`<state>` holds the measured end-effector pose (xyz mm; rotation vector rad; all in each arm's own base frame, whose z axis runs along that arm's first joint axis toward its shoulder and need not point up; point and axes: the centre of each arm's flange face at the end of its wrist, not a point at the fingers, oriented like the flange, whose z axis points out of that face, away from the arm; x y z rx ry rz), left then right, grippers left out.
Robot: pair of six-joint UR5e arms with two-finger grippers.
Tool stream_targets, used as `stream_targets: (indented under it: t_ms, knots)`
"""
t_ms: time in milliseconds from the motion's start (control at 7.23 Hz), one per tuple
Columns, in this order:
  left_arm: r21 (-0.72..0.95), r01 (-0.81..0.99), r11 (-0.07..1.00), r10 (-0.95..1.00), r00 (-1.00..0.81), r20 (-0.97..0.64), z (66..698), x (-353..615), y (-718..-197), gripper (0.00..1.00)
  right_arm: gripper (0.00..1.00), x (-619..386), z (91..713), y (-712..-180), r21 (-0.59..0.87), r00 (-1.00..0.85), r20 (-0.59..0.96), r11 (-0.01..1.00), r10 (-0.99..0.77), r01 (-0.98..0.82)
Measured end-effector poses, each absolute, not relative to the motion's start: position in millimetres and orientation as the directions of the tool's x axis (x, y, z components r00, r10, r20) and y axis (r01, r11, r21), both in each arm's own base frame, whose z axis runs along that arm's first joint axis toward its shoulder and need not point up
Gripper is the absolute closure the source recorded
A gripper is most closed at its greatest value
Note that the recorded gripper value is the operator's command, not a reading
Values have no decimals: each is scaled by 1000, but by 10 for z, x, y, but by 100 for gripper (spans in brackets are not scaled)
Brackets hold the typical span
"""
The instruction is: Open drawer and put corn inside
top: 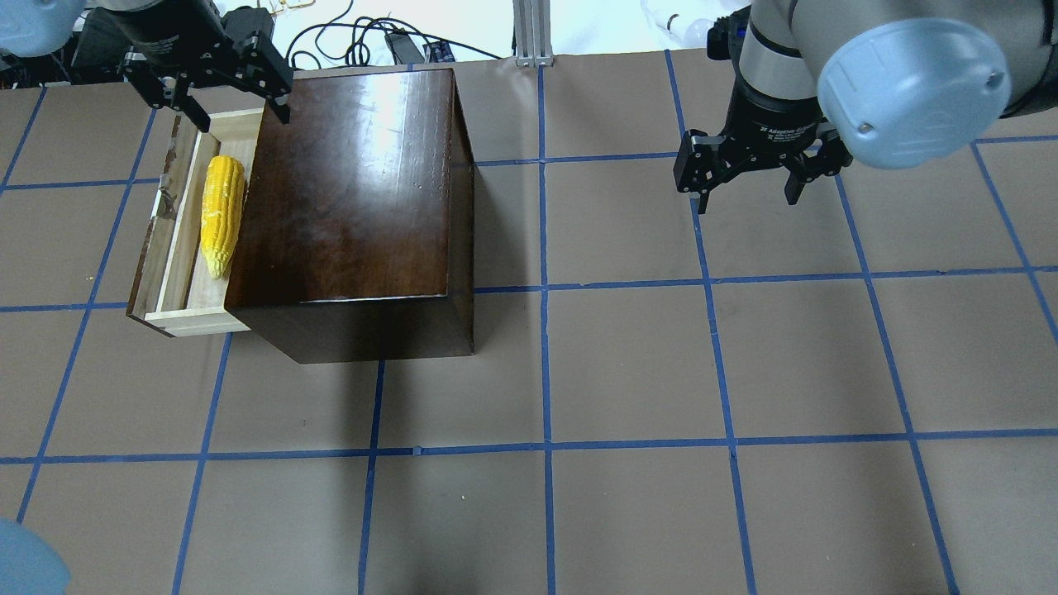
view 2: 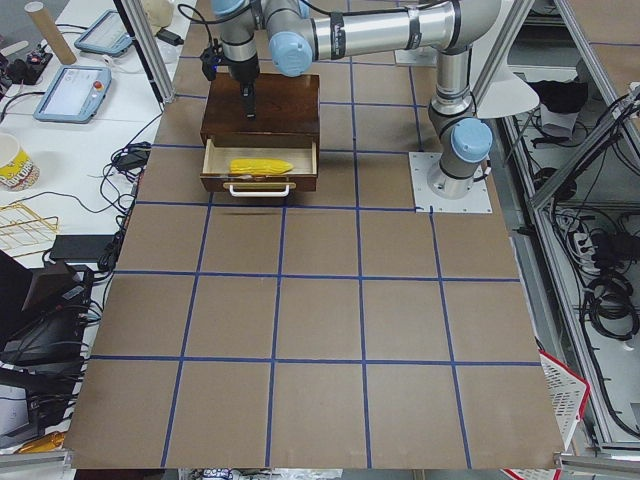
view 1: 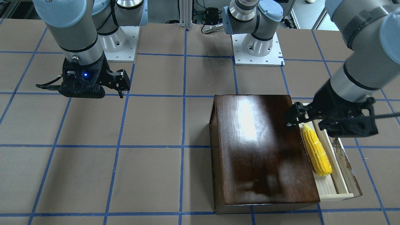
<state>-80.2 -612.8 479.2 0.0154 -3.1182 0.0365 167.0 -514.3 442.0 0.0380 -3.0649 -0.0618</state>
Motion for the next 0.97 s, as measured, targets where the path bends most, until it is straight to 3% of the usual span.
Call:
stream_targets:
  t_ms: [415,969]
  knots:
    - [0,61,998,61,-998,5,4770,-1356,-5807,0,0,1671,4420,-5143,41,-997,75,999,-26,-23]
    - [52,71,996,71,-997,-5,4567,-1350,-5233,0,0,1670,4420,-5143,41,-997,75,999,-26,-23]
